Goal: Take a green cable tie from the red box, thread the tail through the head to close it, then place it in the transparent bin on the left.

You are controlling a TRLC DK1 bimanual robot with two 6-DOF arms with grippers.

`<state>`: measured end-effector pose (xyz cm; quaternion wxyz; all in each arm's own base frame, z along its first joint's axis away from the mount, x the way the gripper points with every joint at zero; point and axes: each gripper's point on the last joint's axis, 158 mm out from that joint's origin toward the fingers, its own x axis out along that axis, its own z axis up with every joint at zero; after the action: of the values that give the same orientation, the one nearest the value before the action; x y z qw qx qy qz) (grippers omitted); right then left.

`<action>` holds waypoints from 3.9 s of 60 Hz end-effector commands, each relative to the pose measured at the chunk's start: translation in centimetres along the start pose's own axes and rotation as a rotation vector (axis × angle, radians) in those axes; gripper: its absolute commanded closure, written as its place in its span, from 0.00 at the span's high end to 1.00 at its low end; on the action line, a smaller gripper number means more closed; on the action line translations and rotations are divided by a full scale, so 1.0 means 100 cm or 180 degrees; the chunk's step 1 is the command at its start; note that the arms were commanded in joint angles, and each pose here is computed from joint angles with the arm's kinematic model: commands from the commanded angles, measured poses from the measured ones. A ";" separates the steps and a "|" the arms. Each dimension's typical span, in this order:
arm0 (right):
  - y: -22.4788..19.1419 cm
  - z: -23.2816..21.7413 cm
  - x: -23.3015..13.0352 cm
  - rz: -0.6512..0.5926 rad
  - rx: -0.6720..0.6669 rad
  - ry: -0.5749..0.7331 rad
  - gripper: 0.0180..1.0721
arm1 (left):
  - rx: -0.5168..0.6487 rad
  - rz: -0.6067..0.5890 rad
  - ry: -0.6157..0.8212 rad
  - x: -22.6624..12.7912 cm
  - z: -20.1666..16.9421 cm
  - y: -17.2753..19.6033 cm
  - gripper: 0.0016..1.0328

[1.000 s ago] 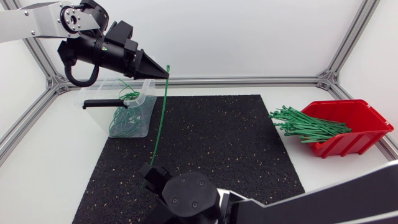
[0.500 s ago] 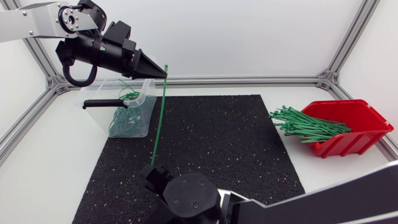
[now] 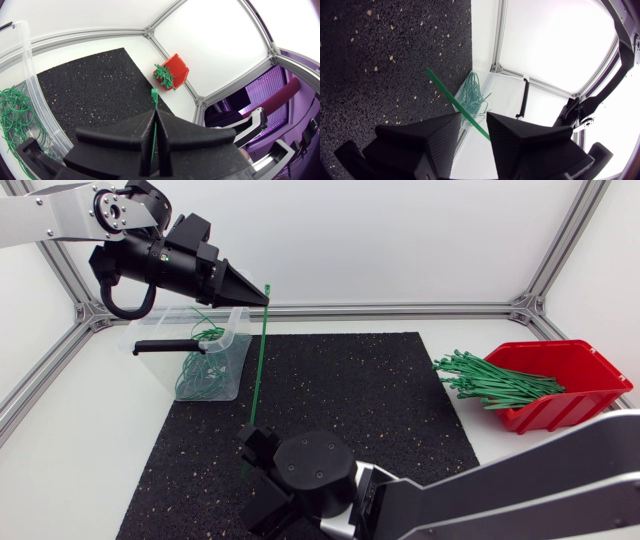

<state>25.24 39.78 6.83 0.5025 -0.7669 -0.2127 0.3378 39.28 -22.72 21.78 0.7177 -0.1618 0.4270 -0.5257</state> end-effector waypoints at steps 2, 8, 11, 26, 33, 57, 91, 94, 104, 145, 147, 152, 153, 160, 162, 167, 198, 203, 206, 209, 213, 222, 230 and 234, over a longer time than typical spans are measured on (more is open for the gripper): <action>-0.009 0.009 0.001 -0.0078 -0.0091 -0.0057 0.40 | 0.0028 0.0018 -0.0008 -0.006 -0.002 -0.002 0.03; -0.015 0.016 -0.006 -0.0123 -0.0107 -0.0105 0.34 | -0.0020 0.0032 -0.0011 -0.005 0.000 0.007 0.03; -0.015 0.019 -0.009 -0.0131 -0.0122 -0.0127 0.28 | -0.0032 0.0036 -0.0011 -0.005 0.000 0.010 0.03; -0.024 0.020 -0.009 -0.0191 -0.0107 -0.0120 0.18 | -0.0046 0.0030 0.0004 -0.002 0.000 0.013 0.03; -0.028 0.020 -0.009 -0.0219 -0.0107 -0.0120 0.18 | -0.0112 0.0025 0.0024 -0.001 -0.005 0.018 0.03; -0.047 0.024 -0.016 -0.0345 -0.0101 -0.0143 0.18 | -0.0220 -0.0251 -0.0014 -0.001 -0.004 0.009 0.03; -0.065 0.024 -0.010 -0.0448 -0.0043 -0.0131 0.09 | -0.0155 -0.0280 0.0038 0.004 -0.008 0.003 0.03; -0.066 0.024 -0.010 -0.0444 -0.0040 -0.0132 0.09 | -0.0157 -0.0277 0.0034 0.003 -0.008 0.003 0.03; -0.059 0.023 -0.011 -0.0381 0.0005 -0.0127 0.05 | -0.0139 -0.0271 0.0035 0.003 -0.009 0.004 0.03; -0.031 -0.008 -0.024 0.0769 0.1774 -0.0109 0.05 | 0.0445 -0.0089 -0.0211 -0.011 -0.014 0.009 0.03; -0.031 -0.009 -0.025 0.0818 0.1868 -0.0122 0.05 | 0.0497 -0.0081 -0.0237 -0.012 -0.016 0.006 0.03; -0.028 -0.009 -0.030 0.1005 0.2106 -0.0167 0.05 | 0.0608 -0.0069 -0.0292 -0.013 -0.021 0.000 0.03; -0.028 -0.008 -0.031 0.1020 0.2142 -0.0175 0.05 | 0.0629 -0.0066 -0.0309 -0.013 -0.022 0.000 0.03; -0.026 -0.008 -0.037 0.1275 0.2492 -0.0237 0.05 | 0.0685 -0.0067 -0.0332 -0.010 -0.027 -0.001 0.03; -0.026 -0.009 -0.039 0.1340 0.2607 -0.0241 0.05 | 0.0713 -0.0067 -0.0342 -0.010 -0.027 -0.002 0.03; -0.023 -0.009 -0.045 0.1505 0.2783 -0.0258 0.05 | 0.0754 -0.0049 -0.0363 -0.007 -0.032 -0.001 0.03; -0.013 -0.030 -0.058 0.1529 0.3263 0.0024 0.05 | 0.1022 -0.0084 -0.0429 0.003 -0.049 -0.020 0.03; -0.012 -0.030 -0.058 0.1591 0.3500 0.0015 0.05 | 0.1064 -0.0094 -0.0438 0.005 -0.051 -0.022 0.03; -0.013 -0.030 -0.060 0.1612 0.3606 0.0017 0.05 | 0.1097 -0.0097 -0.0448 0.006 -0.052 -0.023 0.03; -0.016 -0.028 -0.064 0.1647 0.3694 -0.0004 0.05 | 0.1138 -0.0096 -0.0466 0.006 -0.053 -0.024 0.03; -0.019 -0.030 -0.066 0.1760 0.3904 -0.0032 0.05 | 0.1187 -0.0089 -0.0502 0.005 -0.054 -0.026 0.03; -0.018 -0.037 -0.068 0.1999 0.4198 0.0158 0.05 | 0.1233 -0.0109 -0.0558 0.006 -0.057 -0.031 0.03; -0.023 -0.039 -0.074 0.1981 0.4265 0.0172 0.05 | 0.1276 -0.0128 -0.0571 0.007 -0.061 -0.036 0.03; -0.027 -0.039 -0.076 0.2004 0.4292 0.0162 0.05 | 0.1293 -0.0126 -0.0580 0.007 -0.063 -0.037 0.03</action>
<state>22.90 33.27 11.41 0.7396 -0.3413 0.2791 0.5085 33.06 -23.42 20.56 0.7628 -0.0642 0.2391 -0.5974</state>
